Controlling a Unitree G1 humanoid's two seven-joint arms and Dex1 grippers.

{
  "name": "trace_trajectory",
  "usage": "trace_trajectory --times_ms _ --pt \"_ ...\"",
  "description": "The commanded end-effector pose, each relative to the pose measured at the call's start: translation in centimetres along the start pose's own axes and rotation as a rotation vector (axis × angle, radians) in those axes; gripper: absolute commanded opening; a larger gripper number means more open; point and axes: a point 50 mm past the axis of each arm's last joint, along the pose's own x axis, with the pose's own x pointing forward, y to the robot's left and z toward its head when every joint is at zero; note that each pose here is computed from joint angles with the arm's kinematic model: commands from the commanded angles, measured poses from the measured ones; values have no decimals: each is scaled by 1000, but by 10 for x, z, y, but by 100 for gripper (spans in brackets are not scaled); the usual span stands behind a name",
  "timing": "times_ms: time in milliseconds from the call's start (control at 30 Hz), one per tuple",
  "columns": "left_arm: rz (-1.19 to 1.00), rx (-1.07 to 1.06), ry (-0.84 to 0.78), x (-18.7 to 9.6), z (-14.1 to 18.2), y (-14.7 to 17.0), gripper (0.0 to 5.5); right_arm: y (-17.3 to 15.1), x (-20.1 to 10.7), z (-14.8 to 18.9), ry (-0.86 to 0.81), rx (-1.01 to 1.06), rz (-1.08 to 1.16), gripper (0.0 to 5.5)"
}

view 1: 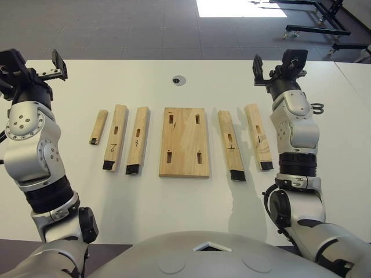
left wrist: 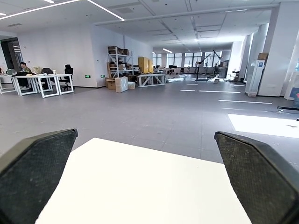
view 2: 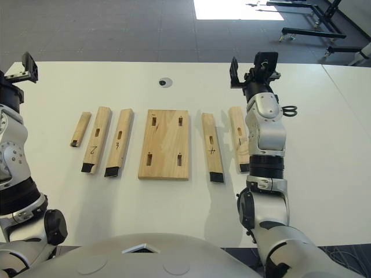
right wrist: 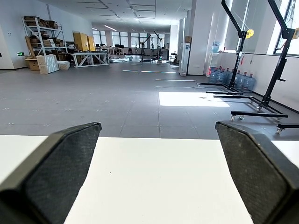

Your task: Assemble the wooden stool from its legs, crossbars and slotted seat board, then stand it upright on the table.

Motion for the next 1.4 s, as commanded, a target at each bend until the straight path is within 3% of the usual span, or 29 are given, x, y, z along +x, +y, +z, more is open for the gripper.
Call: trace_trajectory --times_ms 33,367,500,633,767,1000,1200,1400 --pt "1 0 -13 -2 0 0 540 0 2 2 -7 -24 3 451" --pt "0 -23 -36 -3 1 -2 540 1 2 3 -17 -30 13 451" --pt "19 -22 -32 -8 0 0 540 -30 3 -6 129 -86 20 451" --pt "142 -84 19 -35 -14 30 540 -69 4 16 293 -141 164 451" --pt "240 -101 83 -72 -30 45 540 -73 15 41 405 -53 281 451" --pt "302 -138 145 -98 -46 58 540 -91 -12 -11 752 -144 298 451" --pt "320 -120 142 -103 -49 61 540 -109 -16 -24 804 -257 250 451" --pt "327 -90 122 -105 -45 66 540 -100 -32 -49 930 -267 342 451"
